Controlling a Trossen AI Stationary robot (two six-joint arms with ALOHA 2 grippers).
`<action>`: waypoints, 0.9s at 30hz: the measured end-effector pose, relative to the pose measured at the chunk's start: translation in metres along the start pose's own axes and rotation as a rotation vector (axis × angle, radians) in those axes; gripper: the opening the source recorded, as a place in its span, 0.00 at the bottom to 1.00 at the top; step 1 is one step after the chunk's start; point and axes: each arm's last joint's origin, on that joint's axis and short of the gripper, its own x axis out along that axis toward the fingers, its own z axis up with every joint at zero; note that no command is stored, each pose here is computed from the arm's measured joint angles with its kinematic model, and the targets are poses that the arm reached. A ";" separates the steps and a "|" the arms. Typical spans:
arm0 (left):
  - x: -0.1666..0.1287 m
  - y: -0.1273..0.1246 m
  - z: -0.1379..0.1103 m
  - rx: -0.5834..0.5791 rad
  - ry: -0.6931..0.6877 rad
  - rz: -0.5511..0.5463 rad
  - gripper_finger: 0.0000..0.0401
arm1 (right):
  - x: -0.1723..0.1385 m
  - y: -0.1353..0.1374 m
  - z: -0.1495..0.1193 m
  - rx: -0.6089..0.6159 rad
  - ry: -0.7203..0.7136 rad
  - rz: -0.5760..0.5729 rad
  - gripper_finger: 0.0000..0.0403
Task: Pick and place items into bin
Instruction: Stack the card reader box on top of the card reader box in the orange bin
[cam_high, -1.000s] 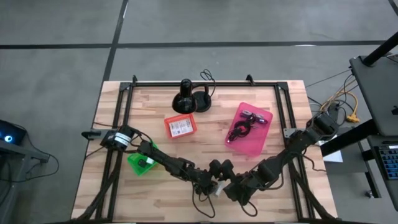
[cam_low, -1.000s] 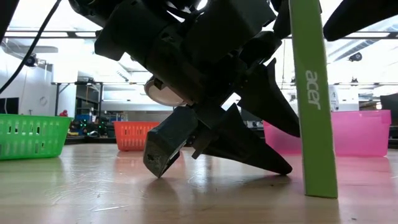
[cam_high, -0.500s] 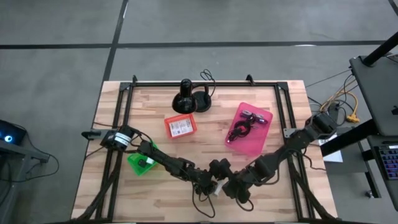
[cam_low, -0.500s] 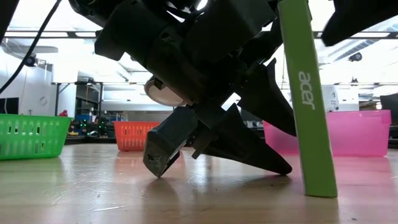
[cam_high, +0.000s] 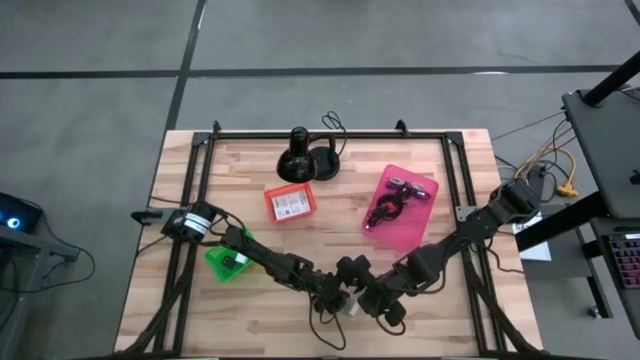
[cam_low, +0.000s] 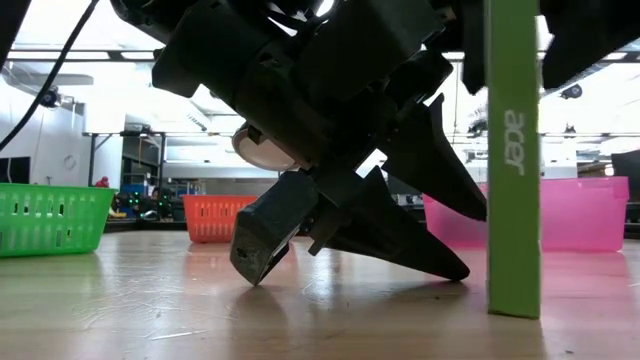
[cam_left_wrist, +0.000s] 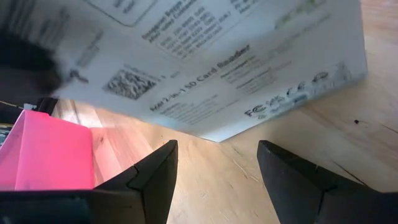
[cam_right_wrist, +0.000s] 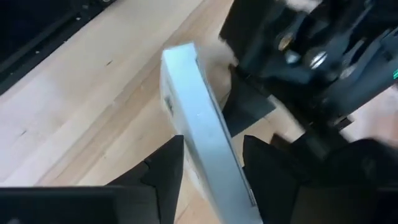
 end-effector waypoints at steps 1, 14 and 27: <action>0.000 0.000 0.000 0.000 0.000 0.000 0.52 | 0.001 0.000 -0.002 0.017 0.008 0.004 0.37; -0.004 0.003 0.001 0.003 0.025 0.021 0.52 | -0.002 0.016 -0.002 0.022 0.015 0.027 0.09; -0.049 0.032 0.018 -0.187 0.029 0.074 0.52 | -0.065 0.060 0.008 0.073 -0.124 -0.152 0.09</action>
